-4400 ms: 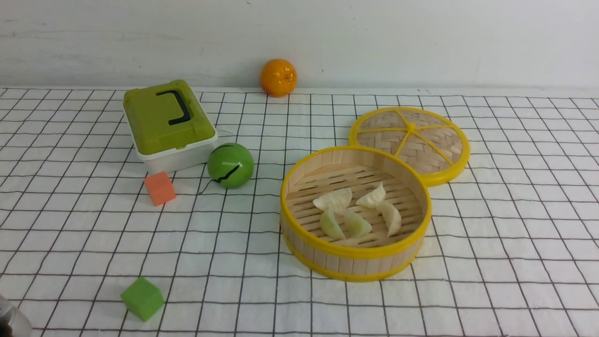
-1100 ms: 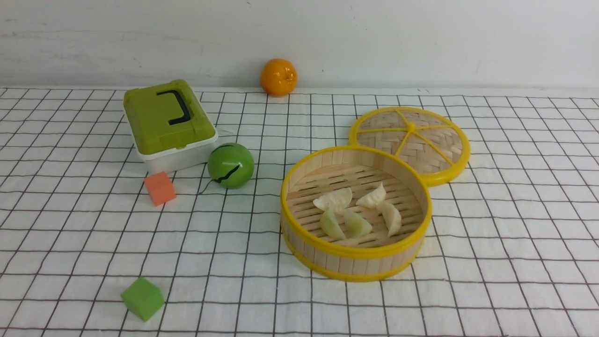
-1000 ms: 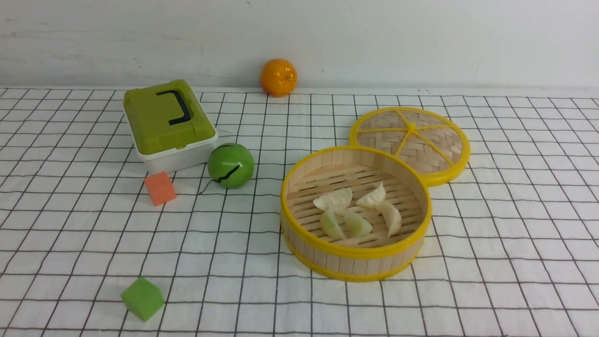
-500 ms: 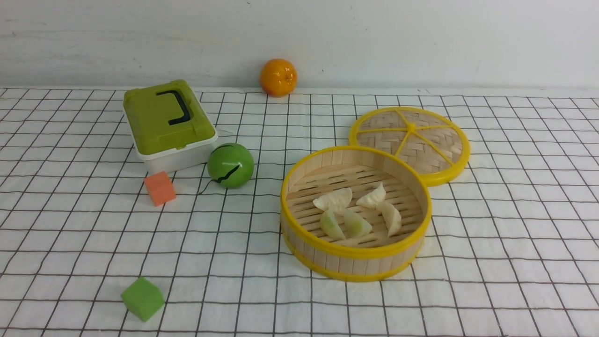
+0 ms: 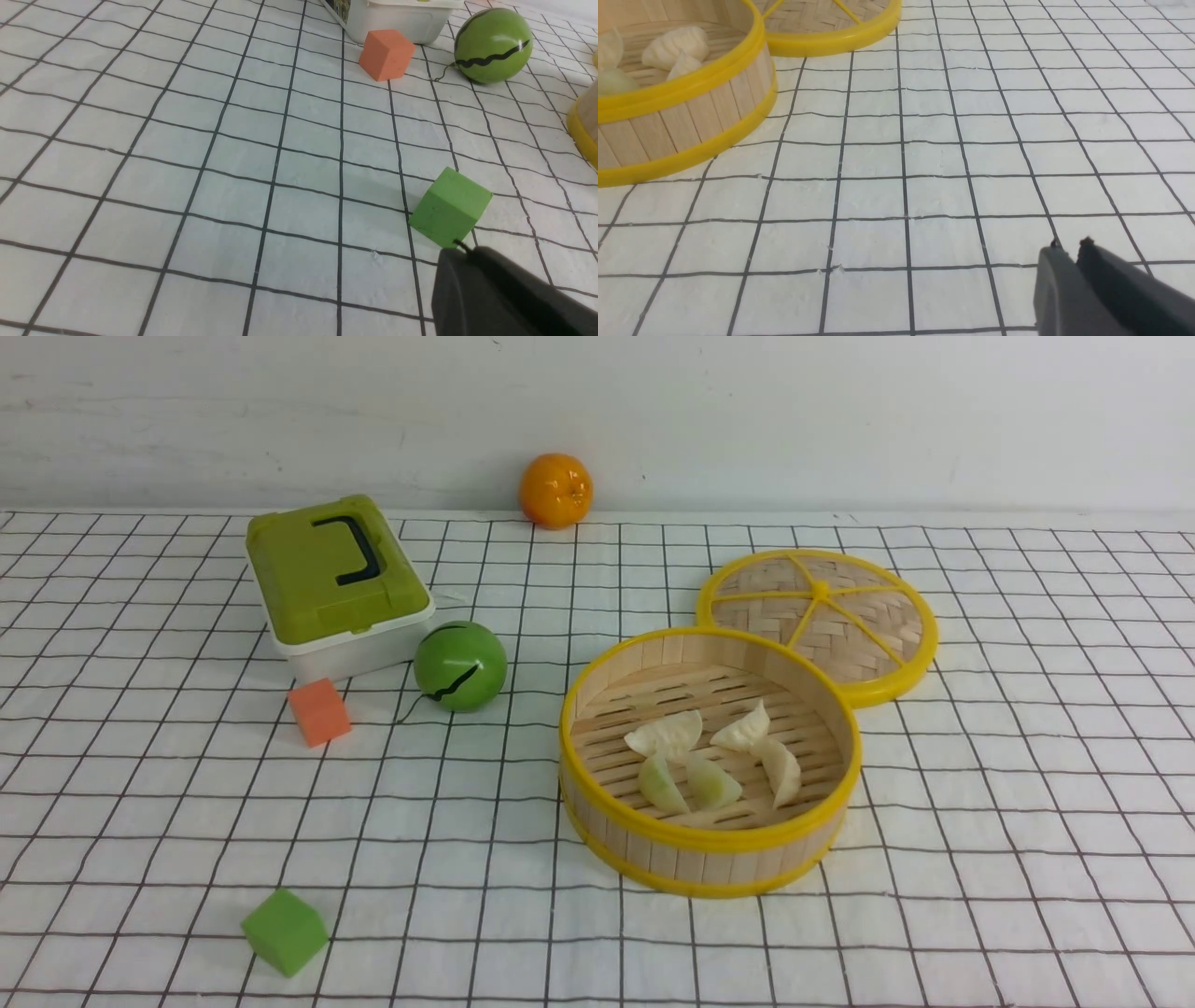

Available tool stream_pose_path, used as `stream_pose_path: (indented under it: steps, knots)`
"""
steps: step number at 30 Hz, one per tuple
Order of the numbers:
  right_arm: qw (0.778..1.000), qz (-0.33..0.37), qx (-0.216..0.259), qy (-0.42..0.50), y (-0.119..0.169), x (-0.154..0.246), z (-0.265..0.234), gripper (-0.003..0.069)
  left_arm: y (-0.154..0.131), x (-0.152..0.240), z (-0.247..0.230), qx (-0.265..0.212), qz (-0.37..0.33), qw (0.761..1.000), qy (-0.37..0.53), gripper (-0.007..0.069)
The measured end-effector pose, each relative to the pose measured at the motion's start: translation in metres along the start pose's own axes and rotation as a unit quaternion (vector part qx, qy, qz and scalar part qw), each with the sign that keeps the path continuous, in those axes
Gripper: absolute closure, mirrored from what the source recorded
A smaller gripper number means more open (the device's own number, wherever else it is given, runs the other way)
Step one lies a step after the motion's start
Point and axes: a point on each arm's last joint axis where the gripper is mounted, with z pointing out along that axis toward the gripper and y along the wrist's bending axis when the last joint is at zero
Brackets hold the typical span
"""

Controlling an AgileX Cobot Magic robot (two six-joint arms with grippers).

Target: Put the dumplings into the steamer on the table with the white tablecloth.

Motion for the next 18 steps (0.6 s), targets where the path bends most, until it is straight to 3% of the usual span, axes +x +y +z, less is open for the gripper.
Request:
stream_pose_path:
  steps: [18]
  knots:
    - [1.0, 0.0, 0.0, 0.0, 0.0, 0.0, 0.0, 0.0585, 0.0, 0.0, 0.0, 0.0, 0.0, 1.0, 0.0, 0.0624]
